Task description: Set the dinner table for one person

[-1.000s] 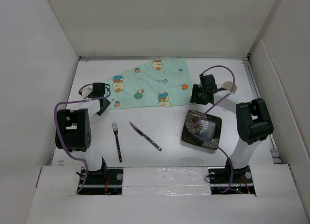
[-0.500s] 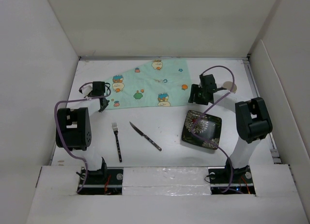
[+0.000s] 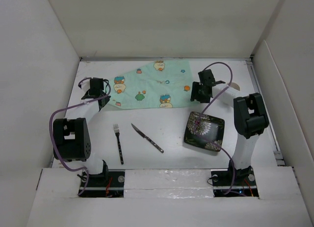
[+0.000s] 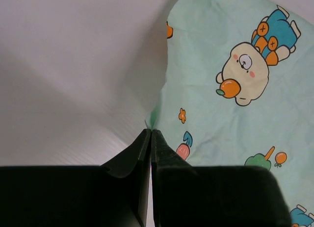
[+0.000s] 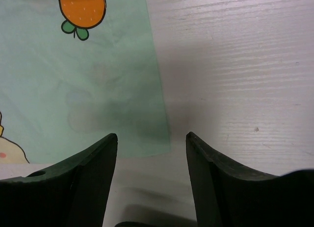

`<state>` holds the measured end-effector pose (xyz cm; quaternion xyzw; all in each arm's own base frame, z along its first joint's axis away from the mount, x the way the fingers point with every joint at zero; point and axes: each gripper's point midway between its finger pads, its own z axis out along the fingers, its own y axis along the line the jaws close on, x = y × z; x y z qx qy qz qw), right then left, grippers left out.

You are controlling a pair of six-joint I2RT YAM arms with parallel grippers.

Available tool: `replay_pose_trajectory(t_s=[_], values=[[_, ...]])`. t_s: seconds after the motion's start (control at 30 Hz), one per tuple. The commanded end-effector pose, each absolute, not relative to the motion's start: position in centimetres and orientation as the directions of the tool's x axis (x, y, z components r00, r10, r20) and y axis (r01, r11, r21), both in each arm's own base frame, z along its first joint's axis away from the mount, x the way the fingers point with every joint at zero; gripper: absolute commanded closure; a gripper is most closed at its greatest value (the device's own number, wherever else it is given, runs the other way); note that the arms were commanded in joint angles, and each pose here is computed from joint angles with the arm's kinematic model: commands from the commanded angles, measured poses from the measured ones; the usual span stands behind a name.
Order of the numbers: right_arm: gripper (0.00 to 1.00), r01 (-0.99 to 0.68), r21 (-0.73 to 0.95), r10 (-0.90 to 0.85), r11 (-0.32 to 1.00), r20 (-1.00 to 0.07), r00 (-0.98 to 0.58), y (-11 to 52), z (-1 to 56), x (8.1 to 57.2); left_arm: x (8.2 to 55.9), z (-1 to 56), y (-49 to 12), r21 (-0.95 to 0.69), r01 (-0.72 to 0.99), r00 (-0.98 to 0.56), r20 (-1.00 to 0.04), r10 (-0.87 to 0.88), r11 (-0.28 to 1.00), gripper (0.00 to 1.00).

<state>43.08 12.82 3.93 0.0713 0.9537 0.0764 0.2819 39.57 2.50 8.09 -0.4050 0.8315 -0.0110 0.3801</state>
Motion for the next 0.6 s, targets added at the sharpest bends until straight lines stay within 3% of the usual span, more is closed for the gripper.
replay_pose_trajectory(t_s=[0.0,0.13,0.43,0.5,0.57], values=[[0.37,0.11,0.135,0.163,0.985,-0.485,-0.859,12.6,4.1,42.8,41.2,11.1,1.9,-0.396,-0.605,-0.35,-0.646,-0.678,0.69,1.0],[0.37,0.113,0.094,0.143,0.989,-0.442,-0.886,12.9,3.4,42.5,41.5,11.0,1.8,-0.393,-0.6,-0.364,-0.642,-0.675,0.697,1.0],[0.48,0.095,0.05,0.106,0.994,-0.325,-0.94,13.9,2.3,42.0,42.5,12.1,1.2,-0.417,-0.562,-0.371,-0.645,-0.668,0.715,1.0],[0.54,0.083,0.063,0.099,0.995,-0.309,-0.946,14.2,2.1,41.7,42.7,11.9,1.1,-0.417,-0.561,-0.376,-0.641,-0.669,0.715,1.0],[0.7,0.078,0.084,0.1,0.993,-0.305,-0.947,14.5,2.1,41.6,42.7,11.9,1.1,-0.416,-0.559,-0.379,-0.64,-0.668,0.717,1.0]])
